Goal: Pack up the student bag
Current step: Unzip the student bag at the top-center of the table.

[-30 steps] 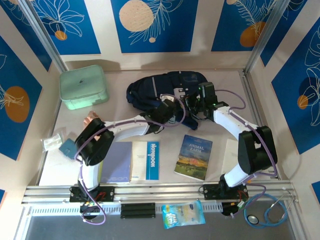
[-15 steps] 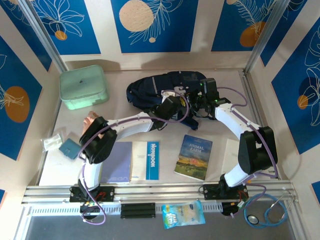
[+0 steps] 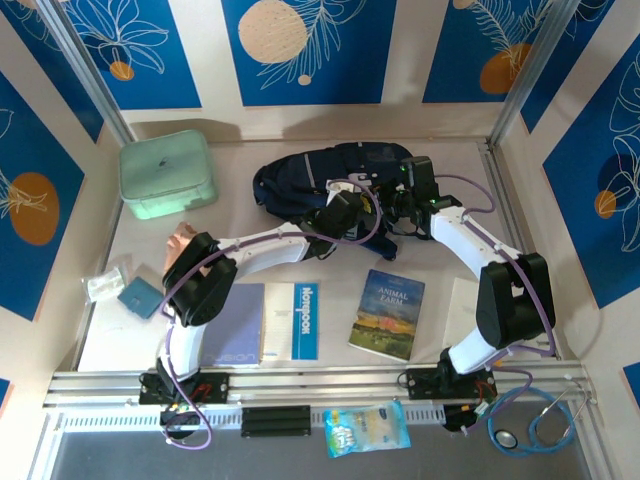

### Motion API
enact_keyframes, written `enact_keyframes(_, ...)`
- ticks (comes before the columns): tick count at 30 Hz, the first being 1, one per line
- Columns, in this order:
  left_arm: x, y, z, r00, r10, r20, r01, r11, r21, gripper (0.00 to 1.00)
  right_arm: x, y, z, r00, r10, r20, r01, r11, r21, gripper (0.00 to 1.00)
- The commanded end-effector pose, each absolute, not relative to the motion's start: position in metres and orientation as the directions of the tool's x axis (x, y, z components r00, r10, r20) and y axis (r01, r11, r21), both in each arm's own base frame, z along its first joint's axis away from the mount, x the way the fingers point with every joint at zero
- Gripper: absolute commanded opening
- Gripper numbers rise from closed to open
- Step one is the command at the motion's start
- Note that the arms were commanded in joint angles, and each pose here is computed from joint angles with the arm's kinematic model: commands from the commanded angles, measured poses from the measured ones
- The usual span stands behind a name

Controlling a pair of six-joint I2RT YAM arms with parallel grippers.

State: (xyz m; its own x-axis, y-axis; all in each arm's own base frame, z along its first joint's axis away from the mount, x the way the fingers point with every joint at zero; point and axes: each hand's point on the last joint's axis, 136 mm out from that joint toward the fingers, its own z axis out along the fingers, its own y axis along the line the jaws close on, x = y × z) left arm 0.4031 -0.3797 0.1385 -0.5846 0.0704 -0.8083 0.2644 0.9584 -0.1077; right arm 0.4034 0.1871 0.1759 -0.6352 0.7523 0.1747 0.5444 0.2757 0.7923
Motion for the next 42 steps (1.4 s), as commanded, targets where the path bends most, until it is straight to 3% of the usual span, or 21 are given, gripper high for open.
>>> enact_keyframes(1, 0.408, -0.392, 0.154, -0.542, 0.057, -0.838, 0.300, 0.945, -0.130, 0.22, 0.399, 0.204, 0.217, -0.705, 0.684, 0.188, 0.460, 0.238, 0.856, 0.00)
enact_keyframes(3, 0.408, -0.391, 0.153, -0.543, 0.059, -0.838, 0.297, 0.946, -0.126, 0.12, 0.399, 0.204, 0.216, -0.705, 0.683, 0.191, 0.463, 0.238, 0.854, 0.00)
enact_keyframes(8, 0.410, -0.387, 0.152, -0.544, 0.060, -0.837, 0.277, 0.954, -0.111, 0.00, 0.399, 0.203, 0.216, -0.705, 0.684, 0.189, 0.461, 0.238, 0.855, 0.00)
enact_keyframes(22, 0.381, -0.335, 0.134, -0.630, 0.114, -0.768, 0.285, 0.954, -0.092, 0.00, 0.399, 0.186, 0.204, -0.678, 0.718, 0.154, 0.477, 0.272, 0.836, 0.00)
enact_keyframes(28, 0.374, -0.306, 0.122, -0.728, 0.102, -0.678, 0.307, 0.932, -0.190, 0.00, 0.396, 0.184, 0.197, -0.685, 0.713, 0.153, 0.484, 0.287, 0.827, 0.00)
enact_keyframes(34, 0.370, -0.260, 0.107, -0.812, 0.143, -0.567, 0.305, 0.930, -0.203, 0.00, 0.392, 0.177, 0.185, -0.691, 0.709, 0.140, 0.490, 0.318, 0.812, 0.00)
enact_keyframes(42, 0.385, -0.196, 0.102, -0.830, 0.091, -0.550, 0.238, 0.950, -0.201, 0.00, 0.390, 0.160, 0.164, -0.717, 0.693, 0.071, 0.478, 0.415, 0.774, 0.00)
